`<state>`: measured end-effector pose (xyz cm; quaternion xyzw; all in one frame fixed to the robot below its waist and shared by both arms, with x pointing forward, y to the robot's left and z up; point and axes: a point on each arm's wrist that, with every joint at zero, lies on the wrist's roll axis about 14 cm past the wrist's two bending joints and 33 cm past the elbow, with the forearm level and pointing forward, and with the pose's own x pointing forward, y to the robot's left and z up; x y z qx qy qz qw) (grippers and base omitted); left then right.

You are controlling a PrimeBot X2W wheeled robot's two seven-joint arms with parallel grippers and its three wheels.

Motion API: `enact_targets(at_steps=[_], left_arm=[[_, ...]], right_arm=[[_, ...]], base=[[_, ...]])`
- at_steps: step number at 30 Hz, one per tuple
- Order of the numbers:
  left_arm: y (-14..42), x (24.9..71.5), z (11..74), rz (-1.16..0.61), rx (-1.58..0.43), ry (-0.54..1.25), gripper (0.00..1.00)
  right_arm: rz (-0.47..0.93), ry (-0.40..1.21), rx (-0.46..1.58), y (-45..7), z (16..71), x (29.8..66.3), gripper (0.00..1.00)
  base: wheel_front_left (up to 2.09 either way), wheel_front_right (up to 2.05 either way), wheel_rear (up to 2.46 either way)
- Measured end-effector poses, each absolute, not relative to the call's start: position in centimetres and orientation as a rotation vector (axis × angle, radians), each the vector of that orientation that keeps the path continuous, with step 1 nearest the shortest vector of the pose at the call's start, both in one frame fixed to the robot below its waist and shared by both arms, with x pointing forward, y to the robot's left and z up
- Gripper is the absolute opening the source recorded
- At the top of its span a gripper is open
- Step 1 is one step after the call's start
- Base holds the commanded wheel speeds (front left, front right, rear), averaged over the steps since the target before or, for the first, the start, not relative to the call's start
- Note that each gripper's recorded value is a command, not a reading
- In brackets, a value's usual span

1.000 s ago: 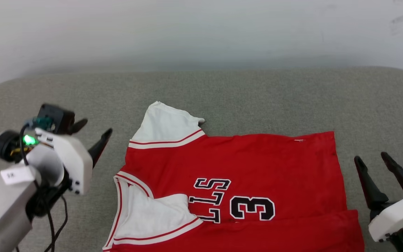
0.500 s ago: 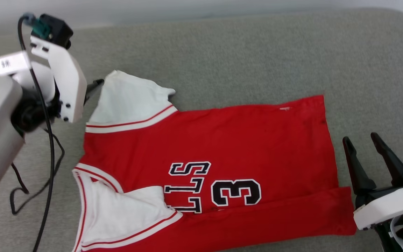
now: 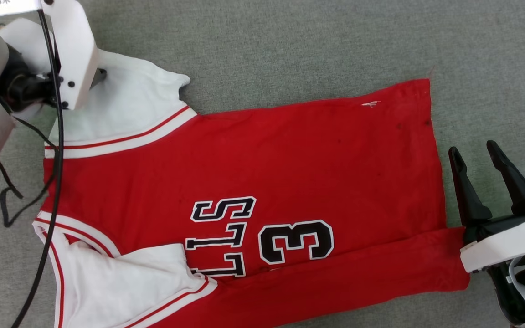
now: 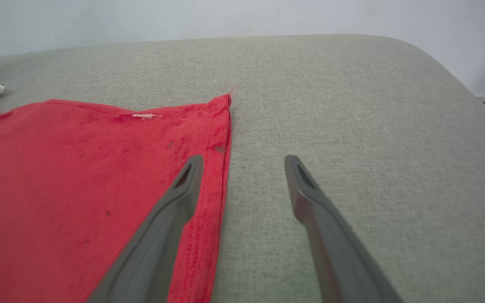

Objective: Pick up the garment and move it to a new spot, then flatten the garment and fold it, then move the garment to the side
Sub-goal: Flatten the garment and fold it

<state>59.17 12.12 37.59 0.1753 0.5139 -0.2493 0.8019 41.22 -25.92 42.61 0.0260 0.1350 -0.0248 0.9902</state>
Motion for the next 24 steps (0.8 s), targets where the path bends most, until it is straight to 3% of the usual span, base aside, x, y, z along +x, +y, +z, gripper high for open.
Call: enact_targets(at_steps=[2,3,4,9,19,24], left_arm=[[12.1,59.2,36.9,-0.543,0.394,1.127,1.00],[12.0,59.1,36.6,-0.545,0.395,1.135,0.38],[12.0,59.1,36.5,-0.548,0.392,1.139,0.00],[11.4,58.3,36.6,-0.575,0.378,1.126,0.00],[10.9,57.9,41.4,-0.584,0.366,0.919,0.00],[11.2,57.3,44.1,-0.589,0.356,0.823,0.00]], right_arm=[[-0.053,0.279,0.047,-26.1,42.3,41.3,1.00],[-0.054,0.278,0.043,-26.2,42.3,41.4,1.00],[-0.055,0.278,0.038,-26.4,42.3,41.4,1.00],[-0.045,0.249,0.026,-26.5,43.3,42.0,1.00],[0.059,0.188,-0.101,-26.5,49.3,45.4,1.00],[0.165,0.300,-0.159,-25.1,50.1,47.7,1.00]], base=[[0.00,0.00,0.00],[0.00,0.00,0.00],[0.00,0.00,0.00],[0.00,0.00,0.00],[0.00,0.00,0.00],[0.00,0.00,0.00]])
